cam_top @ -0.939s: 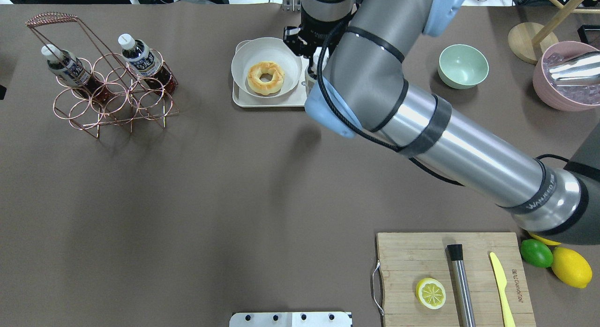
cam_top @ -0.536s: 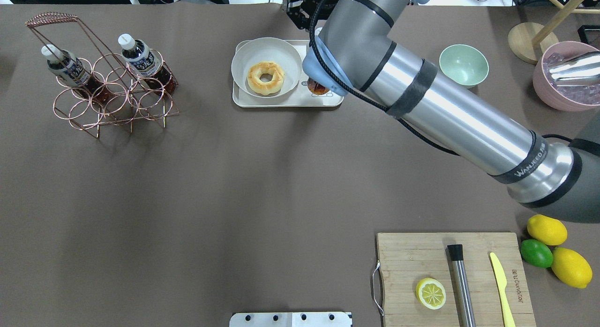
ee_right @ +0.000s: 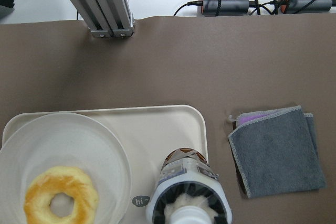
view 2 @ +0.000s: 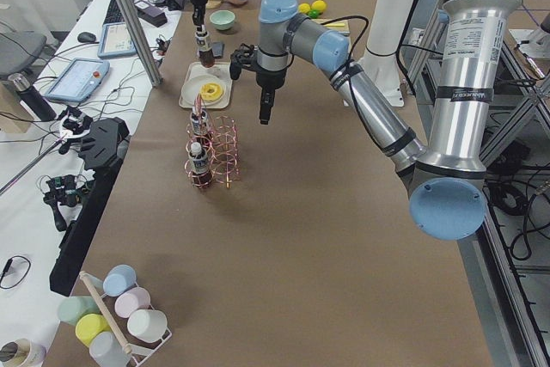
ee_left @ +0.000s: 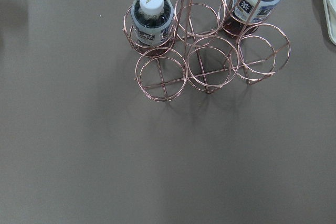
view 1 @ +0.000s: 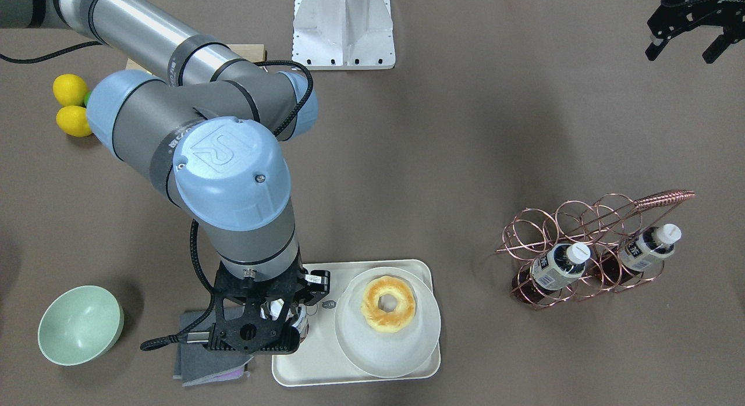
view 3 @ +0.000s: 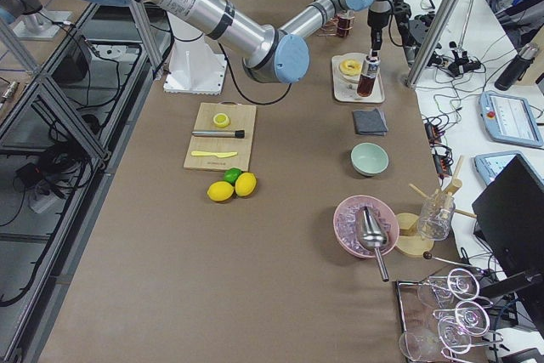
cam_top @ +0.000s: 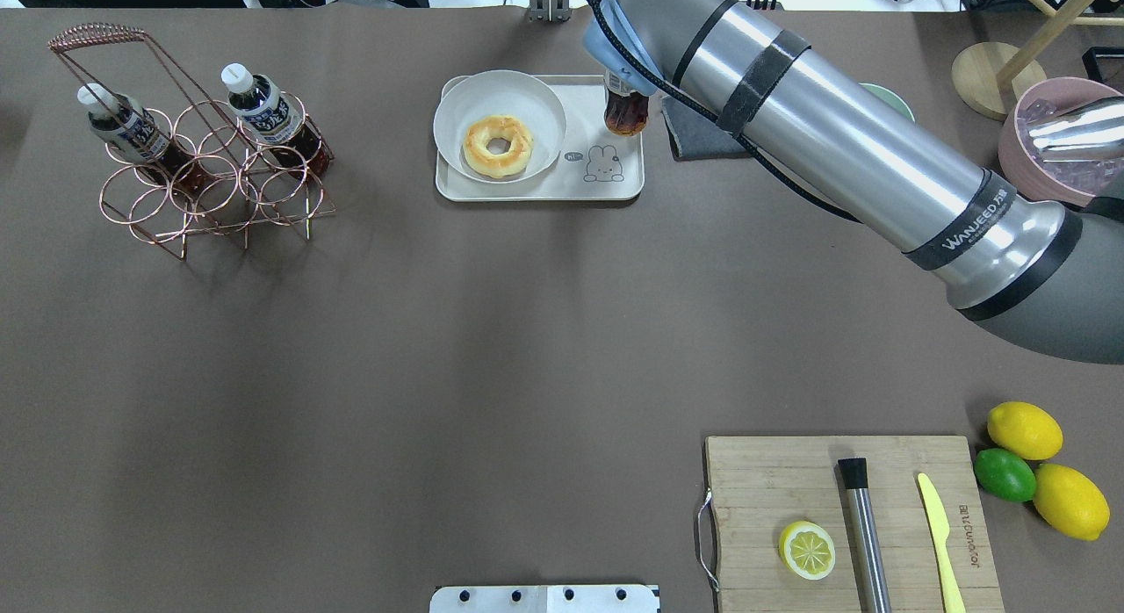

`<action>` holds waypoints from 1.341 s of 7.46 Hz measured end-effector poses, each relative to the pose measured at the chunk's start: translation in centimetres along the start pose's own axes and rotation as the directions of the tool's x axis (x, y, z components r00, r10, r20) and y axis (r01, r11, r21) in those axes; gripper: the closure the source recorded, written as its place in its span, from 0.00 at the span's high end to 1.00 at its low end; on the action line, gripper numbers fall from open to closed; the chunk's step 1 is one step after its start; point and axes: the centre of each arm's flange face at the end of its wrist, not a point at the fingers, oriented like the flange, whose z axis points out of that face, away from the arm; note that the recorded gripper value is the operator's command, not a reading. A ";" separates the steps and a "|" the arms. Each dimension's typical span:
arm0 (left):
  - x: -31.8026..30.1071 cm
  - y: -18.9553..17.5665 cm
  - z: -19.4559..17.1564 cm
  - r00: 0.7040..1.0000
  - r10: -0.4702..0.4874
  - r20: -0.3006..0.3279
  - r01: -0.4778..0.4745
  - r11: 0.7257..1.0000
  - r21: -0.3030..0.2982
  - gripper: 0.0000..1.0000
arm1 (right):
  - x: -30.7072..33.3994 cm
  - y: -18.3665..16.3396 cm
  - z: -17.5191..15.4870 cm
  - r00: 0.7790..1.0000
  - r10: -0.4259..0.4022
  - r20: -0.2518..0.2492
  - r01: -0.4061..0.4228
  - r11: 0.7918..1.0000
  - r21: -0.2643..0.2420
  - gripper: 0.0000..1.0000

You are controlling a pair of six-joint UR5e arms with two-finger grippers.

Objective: Place tea on tray

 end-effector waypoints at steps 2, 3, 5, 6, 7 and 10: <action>0.0 0.0 0.0 1.000 0.000 0.000 0.000 1.000 0.001 0.97 | -0.7 0.4 0.9 1.000 0.005 0.011 -0.004 1.000 -0.005 0.00; 0.0 0.0 0.0 1.000 0.001 0.000 -0.001 1.000 0.001 0.97 | -0.9 0.6 1.1 1.000 0.007 0.013 -0.006 1.000 -0.009 0.00; 0.1 -0.1 0.0 1.000 0.002 -0.001 -0.002 1.000 0.001 0.97 | -1.1 1.0 1.4 1.000 0.011 0.014 -0.011 1.000 -0.013 0.00; 0.1 -0.1 0.0 1.000 0.002 -0.001 -0.002 1.000 0.001 0.97 | -1.0 1.0 1.6 1.000 0.012 0.012 -0.012 1.000 -0.015 0.00; 0.2 -0.2 0.1 1.000 0.002 -0.001 -0.002 1.000 0.000 0.97 | -0.8 1.1 2.0 1.000 0.012 0.009 -0.012 1.000 -0.018 0.04; 0.1 -0.3 0.2 1.000 0.001 0.000 -0.001 1.000 -0.003 0.97 | -0.7 1.3 2.4 1.000 0.014 0.006 -0.014 1.000 -0.022 1.00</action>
